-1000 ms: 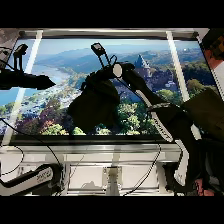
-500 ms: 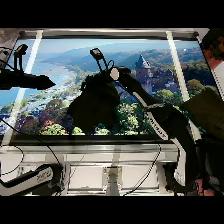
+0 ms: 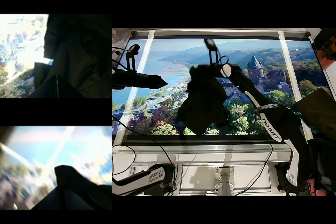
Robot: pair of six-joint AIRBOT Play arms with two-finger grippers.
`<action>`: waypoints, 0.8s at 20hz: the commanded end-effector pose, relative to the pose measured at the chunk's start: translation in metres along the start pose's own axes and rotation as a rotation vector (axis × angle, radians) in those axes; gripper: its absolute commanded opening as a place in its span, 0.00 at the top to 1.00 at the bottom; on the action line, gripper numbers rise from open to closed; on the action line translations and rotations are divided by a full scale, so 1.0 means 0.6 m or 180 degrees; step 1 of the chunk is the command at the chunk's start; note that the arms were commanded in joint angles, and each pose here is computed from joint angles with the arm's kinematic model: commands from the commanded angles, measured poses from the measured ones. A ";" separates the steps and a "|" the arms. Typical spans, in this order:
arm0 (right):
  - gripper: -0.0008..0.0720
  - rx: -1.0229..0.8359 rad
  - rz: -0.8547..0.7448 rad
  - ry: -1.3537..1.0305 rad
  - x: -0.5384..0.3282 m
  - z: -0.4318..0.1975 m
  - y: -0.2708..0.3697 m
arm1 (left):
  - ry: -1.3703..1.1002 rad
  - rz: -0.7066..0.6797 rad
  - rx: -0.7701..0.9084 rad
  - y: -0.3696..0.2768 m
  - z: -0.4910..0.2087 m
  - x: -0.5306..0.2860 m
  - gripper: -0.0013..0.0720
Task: Fold the clothes and pants, and hang the long-sleeved shirts on hangers.
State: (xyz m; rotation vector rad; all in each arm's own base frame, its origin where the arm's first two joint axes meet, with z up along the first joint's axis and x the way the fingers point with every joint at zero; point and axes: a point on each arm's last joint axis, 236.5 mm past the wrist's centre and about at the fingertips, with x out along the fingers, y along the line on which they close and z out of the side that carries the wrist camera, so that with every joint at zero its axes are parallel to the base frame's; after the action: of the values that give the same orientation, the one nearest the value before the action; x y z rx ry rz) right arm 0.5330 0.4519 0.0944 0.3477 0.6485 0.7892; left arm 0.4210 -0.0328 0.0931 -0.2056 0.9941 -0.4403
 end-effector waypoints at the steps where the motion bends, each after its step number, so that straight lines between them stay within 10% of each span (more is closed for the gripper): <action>1: 0.96 0.0617 0.0115 -0.0957 -0.060 0.154 -0.007 | 0.0062 -0.0100 -0.0142 0.008 -0.013 0.032 0.97; 13: 0.96 0.1074 -0.0272 -0.0668 -0.109 0.148 -0.163 | -0.0165 -0.0583 -0.1423 0.021 -0.099 0.128 0.95; 14: 0.96 0.1076 -0.0270 -0.0665 -0.109 0.148 -0.163 | -0.0280 -0.0617 -0.1412 0.020 -0.084 0.127 0.81; 15: 0.96 0.1078 -0.0267 -0.0641 -0.109 0.145 -0.162 | -0.0366 -0.0619 -0.1350 0.022 -0.075 0.127 0.40; 16: 0.96 0.1083 -0.0272 -0.0615 -0.110 0.143 -0.164 | -0.0392 -0.0608 -0.1371 0.026 -0.072 0.128 0.29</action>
State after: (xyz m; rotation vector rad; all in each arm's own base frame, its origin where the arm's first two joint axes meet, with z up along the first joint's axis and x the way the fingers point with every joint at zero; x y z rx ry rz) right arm 0.6089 0.3359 0.1389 0.6949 0.5890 0.5569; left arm 0.4129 -0.0533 0.0027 -0.6715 1.0061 -0.3883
